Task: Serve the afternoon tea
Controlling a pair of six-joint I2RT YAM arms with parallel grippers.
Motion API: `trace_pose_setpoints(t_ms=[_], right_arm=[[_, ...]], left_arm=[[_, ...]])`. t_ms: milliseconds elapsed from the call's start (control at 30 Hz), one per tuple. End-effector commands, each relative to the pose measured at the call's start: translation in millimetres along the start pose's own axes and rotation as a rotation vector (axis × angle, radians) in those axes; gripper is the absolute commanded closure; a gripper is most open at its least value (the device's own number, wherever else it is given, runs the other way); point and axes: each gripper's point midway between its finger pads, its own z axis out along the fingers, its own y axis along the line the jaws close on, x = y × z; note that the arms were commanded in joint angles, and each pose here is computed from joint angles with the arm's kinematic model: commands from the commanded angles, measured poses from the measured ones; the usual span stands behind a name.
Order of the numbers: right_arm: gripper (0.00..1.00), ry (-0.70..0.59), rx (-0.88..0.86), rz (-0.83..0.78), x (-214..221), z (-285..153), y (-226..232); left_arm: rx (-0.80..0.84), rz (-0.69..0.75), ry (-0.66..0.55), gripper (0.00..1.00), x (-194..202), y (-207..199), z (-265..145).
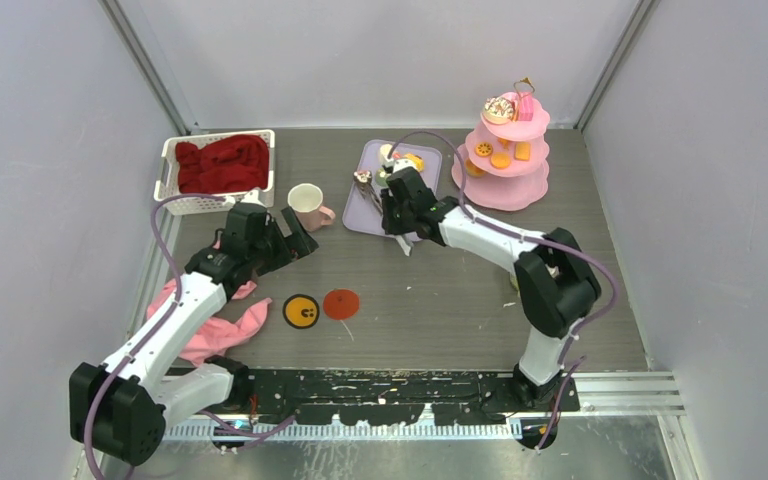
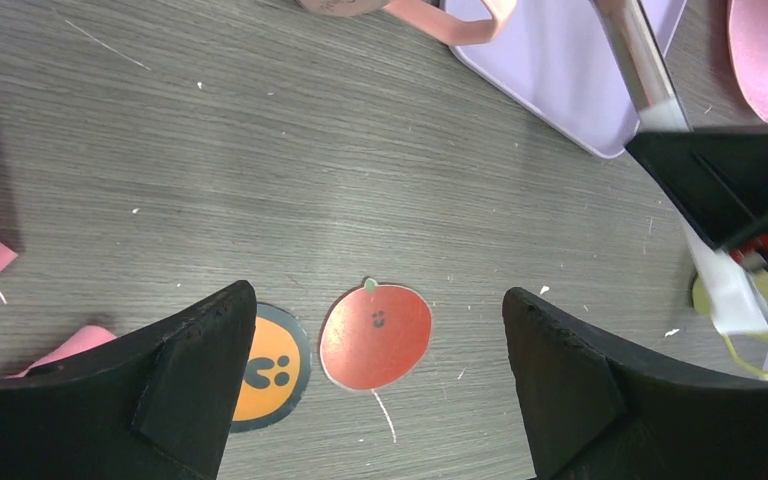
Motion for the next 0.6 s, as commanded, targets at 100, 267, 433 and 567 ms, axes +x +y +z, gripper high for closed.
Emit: trace_pose_setpoints(t_ms=[100,267,433,567], right_arm=[[0.99,-0.13,-0.099,-0.015,-24.6,-73.2,11.0],[0.99,-0.127,-0.004,-0.021,-7.3,-104.0,-17.7],[0.99,-0.139,0.098,-0.008,5.4,-131.4,-48.6],[0.99,-0.151,0.167,0.062,12.5,-149.3,-81.8]], left_arm=[[0.05,-0.01,-0.016,0.08,-8.8,-11.7,4.7],[0.059,-0.01,-0.016,0.08,-10.4,-14.5,3.9],[0.075,-0.016,-0.016,0.08,-10.9,-17.9,2.6],[0.077,-0.016,-0.022,0.08,-10.6,-17.1,0.7]])
